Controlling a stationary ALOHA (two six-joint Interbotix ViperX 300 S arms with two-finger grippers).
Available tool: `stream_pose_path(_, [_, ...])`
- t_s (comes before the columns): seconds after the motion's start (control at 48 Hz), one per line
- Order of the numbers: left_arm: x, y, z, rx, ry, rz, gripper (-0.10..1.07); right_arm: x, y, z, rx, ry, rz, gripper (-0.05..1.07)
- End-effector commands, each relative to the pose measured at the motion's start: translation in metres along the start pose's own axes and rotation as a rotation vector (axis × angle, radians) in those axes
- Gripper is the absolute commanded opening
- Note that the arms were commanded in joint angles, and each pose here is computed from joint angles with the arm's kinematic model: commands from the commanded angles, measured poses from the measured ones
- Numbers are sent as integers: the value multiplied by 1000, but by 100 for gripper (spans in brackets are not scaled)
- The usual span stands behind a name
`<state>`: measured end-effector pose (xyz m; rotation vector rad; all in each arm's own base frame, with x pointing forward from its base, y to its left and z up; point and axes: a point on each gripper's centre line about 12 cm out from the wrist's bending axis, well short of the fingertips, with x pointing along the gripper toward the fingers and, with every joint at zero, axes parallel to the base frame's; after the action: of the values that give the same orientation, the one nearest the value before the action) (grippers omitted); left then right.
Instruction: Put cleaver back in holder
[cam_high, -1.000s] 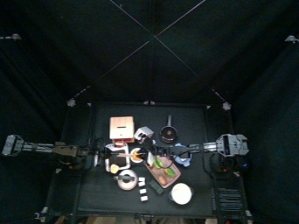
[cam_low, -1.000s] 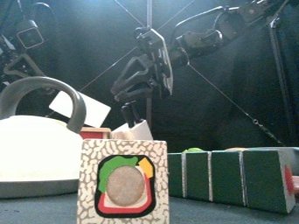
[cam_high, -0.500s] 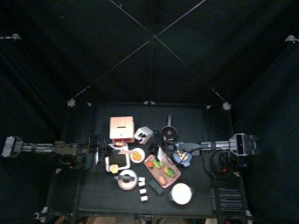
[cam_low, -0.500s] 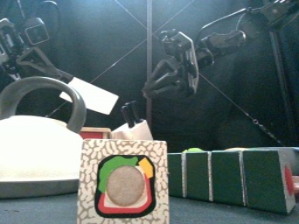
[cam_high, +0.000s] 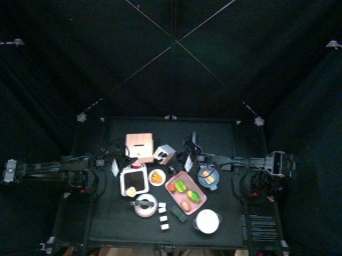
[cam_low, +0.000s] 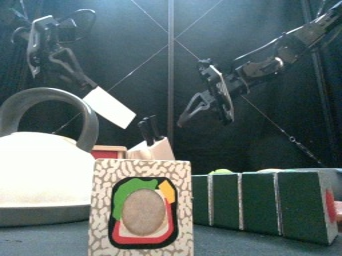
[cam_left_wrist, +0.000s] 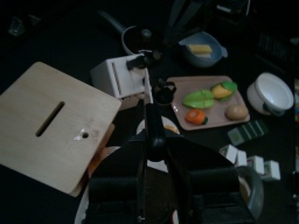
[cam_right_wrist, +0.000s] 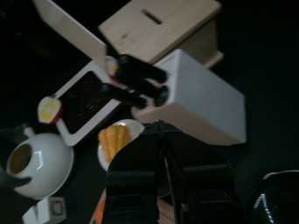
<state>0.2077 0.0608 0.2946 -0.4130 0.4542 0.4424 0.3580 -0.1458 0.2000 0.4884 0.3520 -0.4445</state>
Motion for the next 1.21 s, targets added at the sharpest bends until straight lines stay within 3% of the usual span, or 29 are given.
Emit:
stream_pose_path(0.0, [0,-2,16,-24,-25,7,54,7,-8,18,29,-48,-16,37])
stream_pose_path(0.458, [24,0,29,-45,80,99,54,55,-28,6,40,31,-78,37])
stream_pose_path(0.708, [36,-3,34,-38,106,113,54,61,-34,2,44,61,-101,37])
stream_pose_path(1.188, [47,-1,26,-33,147,130,54,63,-36,0,45,70,-107,37])
